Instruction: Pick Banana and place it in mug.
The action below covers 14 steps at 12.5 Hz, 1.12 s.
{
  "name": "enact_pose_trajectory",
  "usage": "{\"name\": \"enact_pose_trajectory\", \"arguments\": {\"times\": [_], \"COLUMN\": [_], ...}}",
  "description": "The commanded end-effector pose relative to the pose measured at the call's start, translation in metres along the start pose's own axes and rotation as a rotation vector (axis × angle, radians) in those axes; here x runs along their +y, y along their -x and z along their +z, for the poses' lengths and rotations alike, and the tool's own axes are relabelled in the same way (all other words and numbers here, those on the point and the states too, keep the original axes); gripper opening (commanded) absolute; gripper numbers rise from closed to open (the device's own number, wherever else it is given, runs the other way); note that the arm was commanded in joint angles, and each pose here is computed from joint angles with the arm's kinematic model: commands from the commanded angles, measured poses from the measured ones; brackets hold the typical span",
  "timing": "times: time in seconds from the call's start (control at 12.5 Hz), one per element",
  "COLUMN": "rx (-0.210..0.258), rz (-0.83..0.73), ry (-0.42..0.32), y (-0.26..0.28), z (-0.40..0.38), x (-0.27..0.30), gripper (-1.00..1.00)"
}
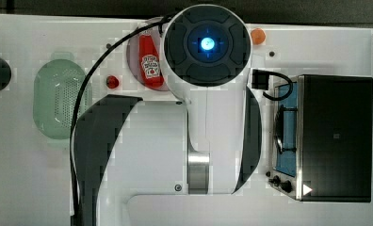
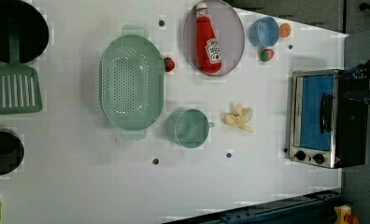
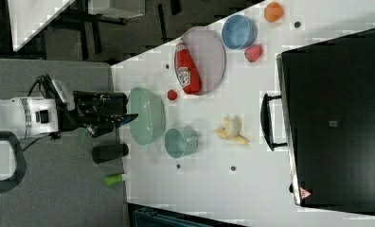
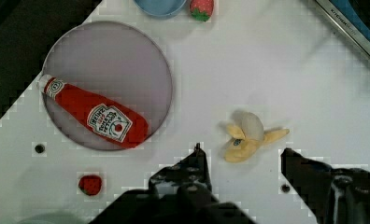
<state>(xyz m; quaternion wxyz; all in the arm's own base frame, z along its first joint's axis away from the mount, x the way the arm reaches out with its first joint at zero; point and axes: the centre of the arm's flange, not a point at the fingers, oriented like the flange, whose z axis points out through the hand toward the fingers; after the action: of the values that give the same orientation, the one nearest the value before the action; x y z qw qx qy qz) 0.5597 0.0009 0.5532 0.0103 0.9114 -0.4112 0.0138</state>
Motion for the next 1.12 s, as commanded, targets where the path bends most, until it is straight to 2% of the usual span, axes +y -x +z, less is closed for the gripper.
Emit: {"name": "enact_pose_trajectory", "arguments": {"times": [0.08, 0.16, 0.4, 1.12], "rx": [-0.019, -0.029, -0.044, 0.002], "rz": [0.034, 0.033, 0.027, 0.010], "ry": [0.032, 0.043, 0.061, 0.001], "y": [0.078, 0.077, 0.068, 0.054], "z": [-0.073, -0.065, -0.015, 0.204], "x": [0.127, 0.126, 0.113, 0.084], "gripper": [0.76, 1.00, 1.00, 1.00]}}
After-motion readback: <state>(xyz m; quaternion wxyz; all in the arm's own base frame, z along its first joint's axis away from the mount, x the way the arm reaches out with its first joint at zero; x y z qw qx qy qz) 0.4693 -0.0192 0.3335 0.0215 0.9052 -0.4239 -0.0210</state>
